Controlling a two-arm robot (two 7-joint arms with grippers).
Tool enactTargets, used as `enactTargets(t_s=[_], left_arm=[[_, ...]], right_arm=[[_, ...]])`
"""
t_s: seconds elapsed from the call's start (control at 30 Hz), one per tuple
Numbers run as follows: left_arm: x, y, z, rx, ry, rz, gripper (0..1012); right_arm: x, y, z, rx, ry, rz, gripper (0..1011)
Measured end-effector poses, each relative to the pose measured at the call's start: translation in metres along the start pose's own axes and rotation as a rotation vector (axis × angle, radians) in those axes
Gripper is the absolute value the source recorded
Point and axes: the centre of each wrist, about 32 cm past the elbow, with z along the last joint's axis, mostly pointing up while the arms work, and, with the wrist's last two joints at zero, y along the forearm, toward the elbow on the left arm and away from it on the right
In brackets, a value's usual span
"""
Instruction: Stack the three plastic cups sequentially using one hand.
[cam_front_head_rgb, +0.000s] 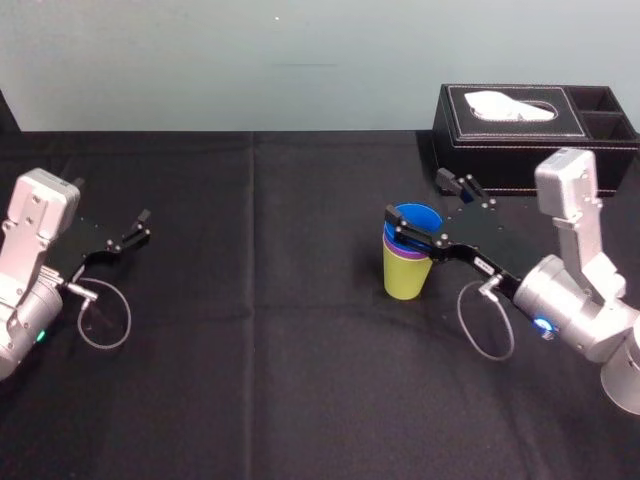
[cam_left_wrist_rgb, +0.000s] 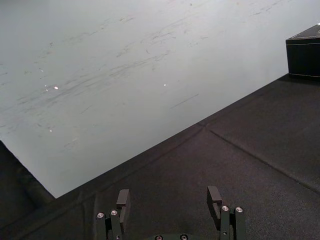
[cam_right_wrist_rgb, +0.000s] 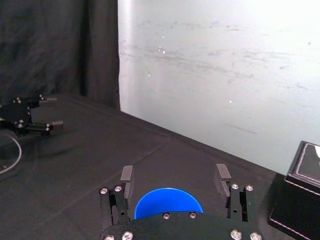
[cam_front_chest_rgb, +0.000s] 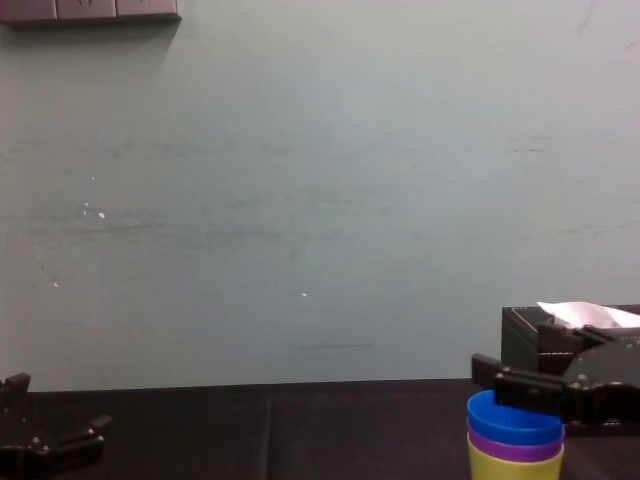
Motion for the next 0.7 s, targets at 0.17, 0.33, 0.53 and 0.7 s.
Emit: enactTargets(t_s=[0.17,0.33,0.53,0.7], left_arm=[[0.0,0.0,0.0,0.0,0.0,0.0,1011],[0.0,0.0,0.0,0.0,0.0,0.0,1011],[0.0,0.0,0.0,0.0,0.0,0.0,1011],[0.0,0.0,0.0,0.0,0.0,0.0,1011]], right_arm=[[-0.0047,-0.015,0.002,0.02,0.023,-0.037,1002],[-0.0142,-0.036,-0.003,0.03,0.046,-0.121,1002],[-0.0297,-0.06,-0.016,0.008,0.051,-0.298,1002],[-0.0407,-0.066,-0.028,-0.027,-0.002,-0.426,1002]])
